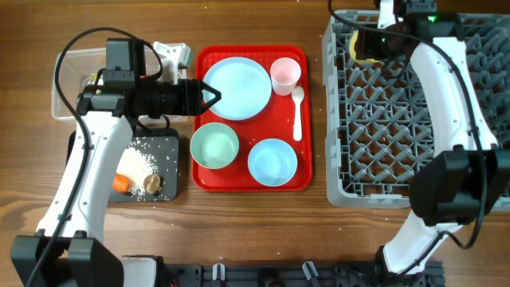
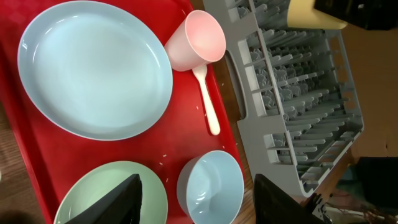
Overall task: Sort waste into correct bins and load items into the dishwasher rack
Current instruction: 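Lower the yellow cup into the rack and open the right gripper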
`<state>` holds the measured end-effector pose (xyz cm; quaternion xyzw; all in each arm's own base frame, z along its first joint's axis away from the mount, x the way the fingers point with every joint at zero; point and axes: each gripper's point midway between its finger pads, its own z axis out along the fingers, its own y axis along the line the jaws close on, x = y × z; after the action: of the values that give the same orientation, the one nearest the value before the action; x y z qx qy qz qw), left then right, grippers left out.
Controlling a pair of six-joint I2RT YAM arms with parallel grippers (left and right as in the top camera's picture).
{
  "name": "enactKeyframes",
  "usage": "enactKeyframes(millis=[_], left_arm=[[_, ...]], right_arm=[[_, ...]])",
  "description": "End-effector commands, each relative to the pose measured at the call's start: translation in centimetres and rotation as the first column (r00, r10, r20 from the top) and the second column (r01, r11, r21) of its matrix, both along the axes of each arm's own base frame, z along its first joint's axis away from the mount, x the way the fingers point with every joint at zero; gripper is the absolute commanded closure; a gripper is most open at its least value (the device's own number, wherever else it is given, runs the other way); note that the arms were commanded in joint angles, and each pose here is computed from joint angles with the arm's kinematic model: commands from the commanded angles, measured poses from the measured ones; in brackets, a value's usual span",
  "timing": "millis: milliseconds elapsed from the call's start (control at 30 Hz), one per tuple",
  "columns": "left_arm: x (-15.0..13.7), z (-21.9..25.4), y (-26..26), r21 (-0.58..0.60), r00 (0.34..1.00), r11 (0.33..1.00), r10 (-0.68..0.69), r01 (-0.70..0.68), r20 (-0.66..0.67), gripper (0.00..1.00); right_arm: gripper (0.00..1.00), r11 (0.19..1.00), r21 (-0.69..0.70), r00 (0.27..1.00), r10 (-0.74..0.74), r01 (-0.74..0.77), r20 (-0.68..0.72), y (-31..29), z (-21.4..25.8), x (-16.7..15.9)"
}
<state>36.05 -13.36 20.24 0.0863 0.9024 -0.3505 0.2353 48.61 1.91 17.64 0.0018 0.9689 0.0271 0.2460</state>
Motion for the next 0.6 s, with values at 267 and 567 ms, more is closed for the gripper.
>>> enactKeyframes(millis=[267, 567], left_arm=[[-0.1, -0.3, 0.0, 0.006, 1.000, 1.000, -0.003, 0.003, -0.012, 0.46], [-0.2, -0.7, 0.4, 0.032, 1.000, 0.999, 0.012, -0.011, -0.025, 0.46]], right_arm=[[0.87, 0.999, -0.029, 0.989, 0.025, -0.030, -0.144, -0.2, -6.5, 0.4], [0.89, 0.999, -0.029, 0.984, 0.025, -0.031, -0.176, -0.3, -7.1, -0.2]])
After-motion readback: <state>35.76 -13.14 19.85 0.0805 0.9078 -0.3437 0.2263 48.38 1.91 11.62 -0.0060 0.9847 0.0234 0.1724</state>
